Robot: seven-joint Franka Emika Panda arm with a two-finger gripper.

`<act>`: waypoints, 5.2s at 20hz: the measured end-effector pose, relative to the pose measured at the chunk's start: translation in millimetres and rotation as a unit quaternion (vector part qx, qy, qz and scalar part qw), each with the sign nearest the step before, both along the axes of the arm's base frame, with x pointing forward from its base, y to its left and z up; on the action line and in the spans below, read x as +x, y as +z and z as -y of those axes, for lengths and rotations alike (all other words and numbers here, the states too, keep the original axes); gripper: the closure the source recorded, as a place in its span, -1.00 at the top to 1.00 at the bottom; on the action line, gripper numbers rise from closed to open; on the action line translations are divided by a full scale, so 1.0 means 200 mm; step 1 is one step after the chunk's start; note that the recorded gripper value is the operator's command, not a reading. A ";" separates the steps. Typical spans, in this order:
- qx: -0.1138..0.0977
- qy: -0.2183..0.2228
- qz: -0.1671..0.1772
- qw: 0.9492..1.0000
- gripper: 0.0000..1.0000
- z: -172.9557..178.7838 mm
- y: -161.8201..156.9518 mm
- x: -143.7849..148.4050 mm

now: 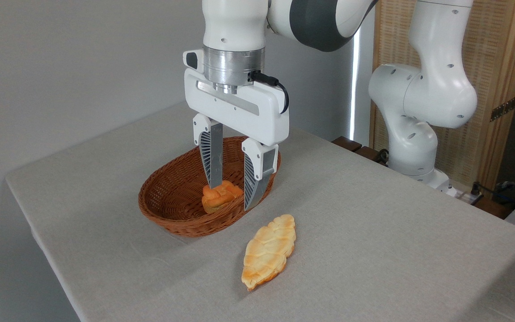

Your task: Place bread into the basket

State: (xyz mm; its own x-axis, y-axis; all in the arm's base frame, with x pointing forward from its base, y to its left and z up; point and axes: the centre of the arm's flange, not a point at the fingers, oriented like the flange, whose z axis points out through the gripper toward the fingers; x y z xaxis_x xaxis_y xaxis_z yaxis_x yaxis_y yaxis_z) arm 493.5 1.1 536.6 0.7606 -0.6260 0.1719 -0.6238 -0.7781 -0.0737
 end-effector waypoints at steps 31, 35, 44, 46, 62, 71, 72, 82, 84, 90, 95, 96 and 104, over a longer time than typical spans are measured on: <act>-0.006 0.031 -0.032 0.999 1.00 -0.17 -0.26 -0.05; -0.008 0.036 -0.045 0.998 1.00 -0.20 -0.36 -0.07; -0.005 0.038 -0.073 0.997 1.00 -0.20 -0.59 -0.02; -0.003 0.036 -0.074 0.997 1.00 -0.19 -0.63 0.00; 0.001 0.004 -0.076 0.997 0.09 -0.19 -0.66 0.01; 0.001 0.004 -0.075 0.997 -0.10 -0.19 -0.66 0.01; 0.001 0.004 -0.075 0.997 -0.12 -0.19 -0.66 0.01; 0.001 0.005 -0.066 0.998 -0.20 -0.20 -0.61 0.03; 0.002 0.006 -0.058 0.998 -0.19 -0.20 -0.58 0.05; 0.004 0.008 -0.017 1.000 -0.11 -0.21 -0.38 0.13; -0.016 0.004 0.004 1.000 -0.11 -0.12 -0.28 0.17; -0.024 0.000 0.005 1.000 -0.11 -0.07 -0.28 0.17; -0.052 -0.038 0.016 0.998 -0.05 0.36 -0.19 0.13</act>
State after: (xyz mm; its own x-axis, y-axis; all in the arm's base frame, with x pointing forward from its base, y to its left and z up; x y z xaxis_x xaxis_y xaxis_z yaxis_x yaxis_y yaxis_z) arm 519.3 -70.3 499.2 0.7045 -0.6599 0.2613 -0.6804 -0.7327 -0.0160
